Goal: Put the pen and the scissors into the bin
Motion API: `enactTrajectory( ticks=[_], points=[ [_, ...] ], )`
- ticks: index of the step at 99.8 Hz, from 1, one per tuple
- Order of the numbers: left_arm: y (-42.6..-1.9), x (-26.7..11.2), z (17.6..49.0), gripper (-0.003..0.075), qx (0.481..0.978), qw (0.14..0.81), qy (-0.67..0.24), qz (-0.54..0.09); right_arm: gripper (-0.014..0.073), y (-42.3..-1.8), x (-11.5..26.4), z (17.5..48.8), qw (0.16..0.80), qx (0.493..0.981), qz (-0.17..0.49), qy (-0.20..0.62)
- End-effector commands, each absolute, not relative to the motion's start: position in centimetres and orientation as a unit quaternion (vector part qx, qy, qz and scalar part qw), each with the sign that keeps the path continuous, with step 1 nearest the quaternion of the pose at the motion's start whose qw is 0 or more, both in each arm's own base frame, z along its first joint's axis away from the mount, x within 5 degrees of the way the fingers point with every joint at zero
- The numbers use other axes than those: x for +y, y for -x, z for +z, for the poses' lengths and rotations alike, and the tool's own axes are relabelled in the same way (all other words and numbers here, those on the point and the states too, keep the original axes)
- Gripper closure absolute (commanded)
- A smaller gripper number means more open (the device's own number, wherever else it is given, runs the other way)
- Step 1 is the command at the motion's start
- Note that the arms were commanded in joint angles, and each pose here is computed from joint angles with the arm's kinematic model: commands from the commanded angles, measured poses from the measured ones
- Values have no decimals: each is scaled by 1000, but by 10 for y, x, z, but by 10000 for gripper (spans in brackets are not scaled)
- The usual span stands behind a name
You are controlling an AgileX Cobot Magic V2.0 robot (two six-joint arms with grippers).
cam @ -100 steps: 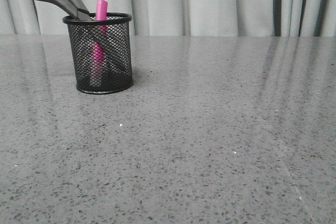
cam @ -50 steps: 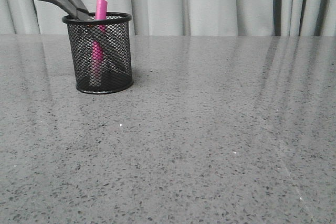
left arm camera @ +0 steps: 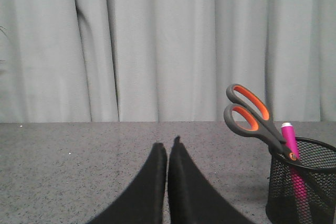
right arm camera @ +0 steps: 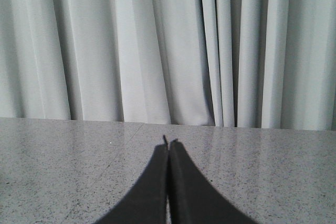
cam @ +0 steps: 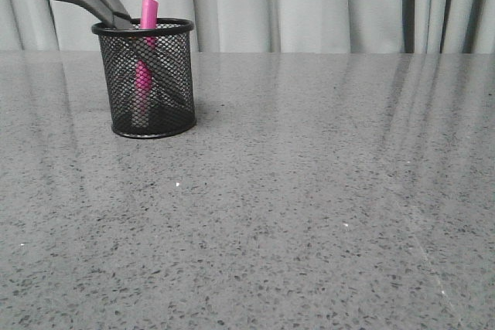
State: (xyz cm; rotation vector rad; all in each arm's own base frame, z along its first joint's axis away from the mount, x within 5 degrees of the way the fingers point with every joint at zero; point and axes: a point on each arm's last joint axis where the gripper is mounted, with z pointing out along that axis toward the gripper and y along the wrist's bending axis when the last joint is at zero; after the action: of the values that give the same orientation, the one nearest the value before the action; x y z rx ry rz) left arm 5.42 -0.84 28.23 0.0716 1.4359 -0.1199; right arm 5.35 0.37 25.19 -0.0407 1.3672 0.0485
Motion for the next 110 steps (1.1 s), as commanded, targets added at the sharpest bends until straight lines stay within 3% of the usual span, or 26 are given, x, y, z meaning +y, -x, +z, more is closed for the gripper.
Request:
enactTrajectory(
  ticks=[1,26,41,78,110],
  points=[
    [-52,-5,296,742,627,777,-13,-51,663,-51,5,266,801,598,26,24],
    [-52,-5,296,742,627,777,-13,-50,663,-51,5,266,801,598,26,24],
    [-55,-5,287,742,636,770,-53,2,663,-51,5,266,801,598,26,24],
    [-54,-4,209,742,671,741,-19,-34,663,-51,5,266,801,598,26,24],
    [-55,-4,204,742,684,728,-3,-53,663,-51,5,266,801,598,26,24]
  ],
)
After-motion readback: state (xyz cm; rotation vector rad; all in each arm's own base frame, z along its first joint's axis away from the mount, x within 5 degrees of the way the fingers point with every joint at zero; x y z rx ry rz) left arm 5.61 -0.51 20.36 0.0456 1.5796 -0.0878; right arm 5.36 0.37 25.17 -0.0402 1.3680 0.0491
